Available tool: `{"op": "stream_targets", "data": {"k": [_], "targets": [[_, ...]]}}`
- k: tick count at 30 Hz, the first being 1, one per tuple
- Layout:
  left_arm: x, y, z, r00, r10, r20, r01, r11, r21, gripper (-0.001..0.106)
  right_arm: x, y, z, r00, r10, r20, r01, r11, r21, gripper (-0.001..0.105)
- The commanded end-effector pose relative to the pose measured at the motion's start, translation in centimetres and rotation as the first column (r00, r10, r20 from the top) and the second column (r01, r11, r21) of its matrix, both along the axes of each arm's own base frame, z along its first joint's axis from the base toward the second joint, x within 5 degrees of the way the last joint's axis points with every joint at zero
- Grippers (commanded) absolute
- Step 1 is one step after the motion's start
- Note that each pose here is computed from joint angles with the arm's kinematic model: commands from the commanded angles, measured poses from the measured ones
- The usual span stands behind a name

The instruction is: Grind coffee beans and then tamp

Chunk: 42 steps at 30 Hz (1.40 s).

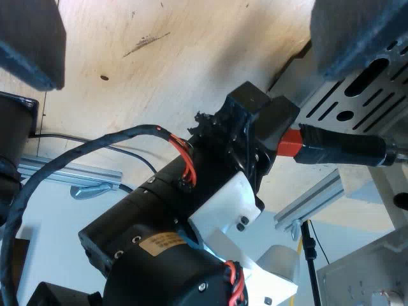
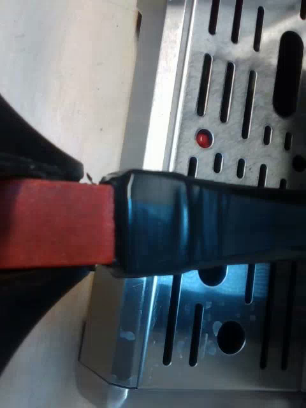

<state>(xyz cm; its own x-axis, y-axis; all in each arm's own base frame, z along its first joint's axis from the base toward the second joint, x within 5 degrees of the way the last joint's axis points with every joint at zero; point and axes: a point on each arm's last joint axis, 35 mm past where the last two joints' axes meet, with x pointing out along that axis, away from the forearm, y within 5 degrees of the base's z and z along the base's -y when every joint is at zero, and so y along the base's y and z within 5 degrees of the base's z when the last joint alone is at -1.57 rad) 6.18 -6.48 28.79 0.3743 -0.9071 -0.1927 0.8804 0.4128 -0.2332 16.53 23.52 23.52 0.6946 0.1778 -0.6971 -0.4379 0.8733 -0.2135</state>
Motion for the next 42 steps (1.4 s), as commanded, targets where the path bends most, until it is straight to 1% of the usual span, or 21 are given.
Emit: {"op": "stream_targets", "data": {"k": [1, 4, 6, 7, 8, 10, 13, 15, 18, 19, 23, 27, 31, 34, 37, 38, 41, 42], "targets": [[-0.1, 0.0, 0.2, 1.000, -0.009, 0.003, 0.009, 1.000, -0.014, 0.079, -0.7, 0.8, 0.7, 0.998, 0.069, 0.014, -0.069, 0.997, 0.043, 0.000], [-0.1, 0.0, 0.2, 1.000, -0.009, 0.003, 0.009, 1.000, -0.014, 0.079, -1.3, 1.1, 0.8, 0.997, 0.073, 0.008, -0.073, 0.995, 0.063, 0.000], [-0.1, 0.0, 0.2, 1.000, -0.009, 0.003, 0.009, 1.000, -0.014, 0.079, -1.8, 1.1, 0.7, 0.999, 0.043, -0.015, -0.042, 0.996, 0.076, 0.000], [-0.1, 0.0, 0.2, 1.000, -0.009, 0.003, 0.009, 1.000, -0.014, 0.079, -2.1, 1.0, 0.6, 0.999, 0.023, -0.023, -0.021, 0.997, 0.071, 0.000], [-0.1, 0.0, 0.2, 1.000, -0.006, 0.004, 0.006, 1.000, -0.014, 0.079, -2.4, 1.0, 0.5, 1.000, 0.013, -0.016, -0.012, 0.998, 0.054, 0.000], [-0.1, 0.0, 0.2, 1.000, -0.006, 0.004, 0.006, 1.000, -0.014, 0.079, -3.1, 1.2, 0.4, 1.000, 0.020, 0.001, -0.020, 0.999, 0.026, 0.000], [-0.1, 0.0, 0.2, 1.000, -0.006, 0.004, 0.006, 1.000, -0.014, 0.079, -4.0, 1.5, 0.4, 0.999, 0.041, 0.006, -0.041, 0.999, 0.014, 0.000], [-0.1, 0.0, 0.2, 1.000, -0.006, 0.004, 0.006, 1.000, -0.014, 0.079, -4.2, 1.5, 0.4, 1.000, 0.007, 0.027, -0.007, 1.000, 0.014, 0.000], [-0.1, 0.0, 0.2, 1.000, -0.006, 0.004, 0.006, 1.000, -0.014, 0.079, -4.5, 1.5, 0.4, 0.999, -0.010, 0.039, 0.009, 1.000, 0.010, 0.000], [-0.1, 0.0, 0.2, 1.000, -0.006, 0.004, 0.006, 1.000, -0.014, 0.079, -4.8, 1.5, 0.3, 0.999, -0.023, 0.043, 0.023, 1.000, 0.015, 0.000], [-0.1, 0.0, 0.2, 1.000, -0.006, 0.004, 0.006, 1.000, -0.014, 0.079, -5.7, 1.8, 0.5, 0.998, -0.010, 0.067, 0.009, 1.000, 0.015, 0.000], [-0.1, 0.0, 0.2, 1.000, -0.002, 0.004, 0.002, 1.000, -0.013, 0.079, -6.4, 1.7, 0.7, 0.998, 0.000, 0.069, -0.001, 1.000, 0.012, 0.000], [-0.4, 0.2, 1.1, 1.000, -0.002, 0.011, 0.003, 1.000, -0.018, 0.079, -7.4, 1.0, 1.3, 0.997, -0.013, 0.073, 0.012, 1.000, 0.013, 0.000], [-0.7, 0.4, 2.0, 1.000, -0.002, 0.014, 0.003, 1.000, -0.020, 0.079, -7.6, 0.8, 1.4, 0.998, -0.011, 0.069, 0.011, 1.000, 0.005, 0.000], [-0.9, 0.6, 2.6, 1.000, -0.002, 0.014, 0.003, 1.000, -0.020, 0.079, -7.9, 0.6, 1.6, 0.998, -0.002, 0.068, 0.002, 1.000, -0.001, 0.000], [-1.0, 0.6, 2.7, 1.000, -0.002, 0.015, 0.003, 1.000, -0.021, 0.079, -9.5, -1.1, 3.8, 0.992, 0.092, 0.086, -0.090, 0.996, -0.024, 0.000], [-1.0, 0.6, 2.6, 1.000, -0.002, 0.007, 0.003, 1.000, -0.015, 0.078, -10.0, -2.0, 4.8, 0.983, 0.155, 0.094, -0.152, 0.987, -0.046, 0.000], [-1.0, 0.6, 2.6, 1.000, -0.002, 0.004, 0.002, 1.000, -0.013, 0.078, -10.1, -2.2, 5.0, 0.982, 0.165, 0.091, -0.162, 0.986, -0.046, 0.000]]}}
